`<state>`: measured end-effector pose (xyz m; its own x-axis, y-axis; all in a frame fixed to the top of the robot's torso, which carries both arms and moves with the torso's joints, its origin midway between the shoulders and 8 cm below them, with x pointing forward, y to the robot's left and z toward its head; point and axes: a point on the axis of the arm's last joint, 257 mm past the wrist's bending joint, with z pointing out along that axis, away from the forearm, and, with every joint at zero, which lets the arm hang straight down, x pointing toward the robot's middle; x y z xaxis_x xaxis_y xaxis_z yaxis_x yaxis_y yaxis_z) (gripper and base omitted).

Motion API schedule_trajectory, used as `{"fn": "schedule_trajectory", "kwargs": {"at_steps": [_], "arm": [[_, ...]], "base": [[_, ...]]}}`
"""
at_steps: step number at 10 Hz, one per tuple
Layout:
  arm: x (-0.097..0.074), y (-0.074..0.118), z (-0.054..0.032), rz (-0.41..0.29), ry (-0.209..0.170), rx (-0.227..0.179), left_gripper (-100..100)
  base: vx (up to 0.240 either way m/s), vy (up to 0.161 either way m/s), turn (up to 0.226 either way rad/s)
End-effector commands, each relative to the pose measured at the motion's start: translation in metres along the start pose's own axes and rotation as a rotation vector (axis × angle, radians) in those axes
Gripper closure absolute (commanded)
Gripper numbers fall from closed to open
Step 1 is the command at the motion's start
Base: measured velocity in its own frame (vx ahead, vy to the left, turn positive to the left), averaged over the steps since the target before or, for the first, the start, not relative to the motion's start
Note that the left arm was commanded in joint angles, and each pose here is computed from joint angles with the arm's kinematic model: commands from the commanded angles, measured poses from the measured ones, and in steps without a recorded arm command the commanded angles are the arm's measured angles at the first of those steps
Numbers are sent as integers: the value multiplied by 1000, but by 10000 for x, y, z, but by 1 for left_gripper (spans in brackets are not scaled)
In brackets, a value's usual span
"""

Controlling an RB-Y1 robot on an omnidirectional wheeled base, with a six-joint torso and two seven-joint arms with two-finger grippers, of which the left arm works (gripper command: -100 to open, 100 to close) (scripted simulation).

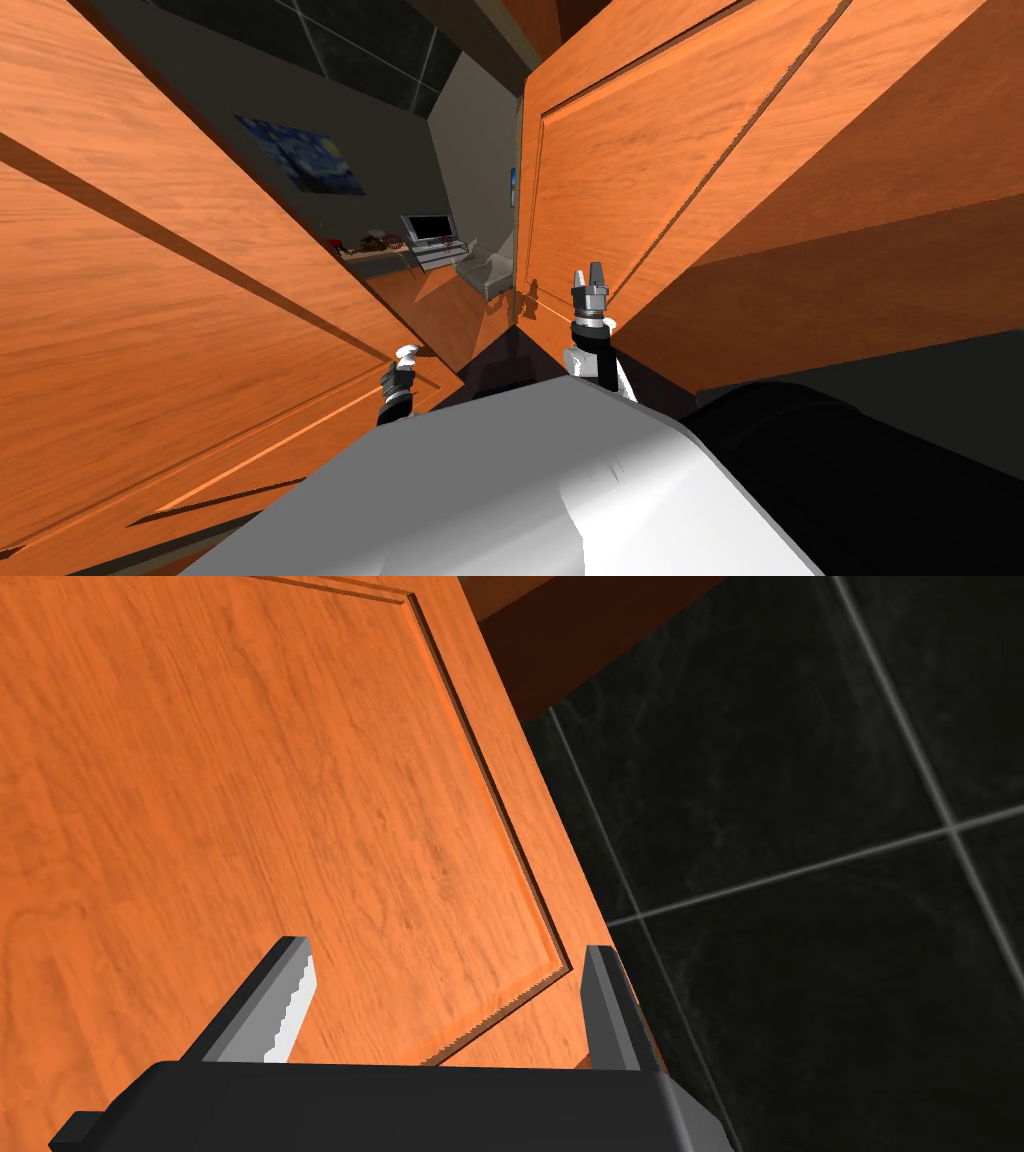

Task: Pull the door open

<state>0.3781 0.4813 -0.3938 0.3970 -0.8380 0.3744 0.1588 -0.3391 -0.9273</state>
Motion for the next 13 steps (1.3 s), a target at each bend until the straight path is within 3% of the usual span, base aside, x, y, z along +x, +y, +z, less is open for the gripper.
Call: {"fn": "schedule_trajectory", "kwargs": {"at_steps": [1,8,9,13], "arm": [[99,-20,46,-40,17,13,100],[51,-36,71,-231,-3,21,100],[51,-36,71,-233,-3,21,100],[15,-47,88,-368,-17,29,100]], "base": [[-34,10,-36],[-39,4,-49],[-32,5,-45],[-48,7,-65]]}}
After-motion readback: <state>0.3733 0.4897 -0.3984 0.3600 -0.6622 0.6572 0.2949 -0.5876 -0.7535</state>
